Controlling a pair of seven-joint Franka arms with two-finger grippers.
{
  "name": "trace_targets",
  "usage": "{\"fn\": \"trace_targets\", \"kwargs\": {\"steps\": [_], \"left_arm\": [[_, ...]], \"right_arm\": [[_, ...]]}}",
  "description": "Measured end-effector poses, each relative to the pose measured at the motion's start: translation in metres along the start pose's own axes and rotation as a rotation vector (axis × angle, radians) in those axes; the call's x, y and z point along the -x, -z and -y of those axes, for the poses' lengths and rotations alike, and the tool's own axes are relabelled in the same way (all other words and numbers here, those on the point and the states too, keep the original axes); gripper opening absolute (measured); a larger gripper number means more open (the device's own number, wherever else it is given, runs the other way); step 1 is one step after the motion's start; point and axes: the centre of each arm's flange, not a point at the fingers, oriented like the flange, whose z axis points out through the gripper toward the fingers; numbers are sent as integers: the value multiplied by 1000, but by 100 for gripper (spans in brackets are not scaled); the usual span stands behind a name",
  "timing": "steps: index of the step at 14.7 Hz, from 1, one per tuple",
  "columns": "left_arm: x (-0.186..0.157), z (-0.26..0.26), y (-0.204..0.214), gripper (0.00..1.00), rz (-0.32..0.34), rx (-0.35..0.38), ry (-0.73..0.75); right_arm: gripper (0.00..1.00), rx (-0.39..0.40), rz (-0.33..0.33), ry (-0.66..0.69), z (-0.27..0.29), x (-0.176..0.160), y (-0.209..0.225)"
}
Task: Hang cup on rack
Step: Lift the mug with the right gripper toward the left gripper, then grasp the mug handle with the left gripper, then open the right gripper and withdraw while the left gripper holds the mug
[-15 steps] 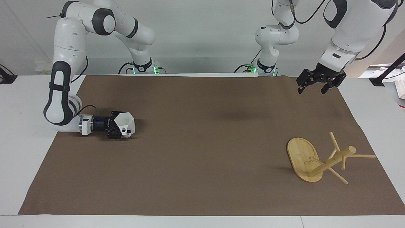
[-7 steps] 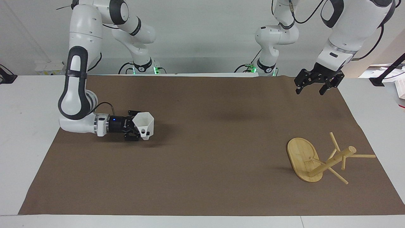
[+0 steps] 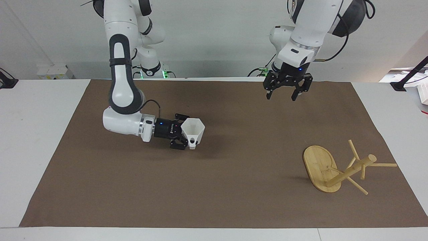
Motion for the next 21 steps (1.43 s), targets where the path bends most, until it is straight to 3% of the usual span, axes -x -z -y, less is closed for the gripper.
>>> {"fn": "trace_targets", "kwargs": {"steps": [4, 9, 17, 18, 19, 21], "left_arm": [[-15, -34, -36, 100, 13, 21, 135], [-24, -48, -42, 100, 43, 85, 200], [-8, -82, -68, 96, 75, 97, 249], [-8, -84, -72, 89, 83, 104, 277], [-6, -86, -75, 70, 90, 112, 306], [-1, -95, -84, 49, 80, 131, 339]], "right_arm": [[78, 47, 44, 34, 28, -50, -40], [78, 50, 37, 18, 35, -49, -50], [78, 52, 38, 16, 34, -48, -49], [78, 53, 38, 16, 34, -48, -49], [78, 53, 38, 16, 34, -48, -48], [78, 54, 38, 16, 34, -48, -48]]}}
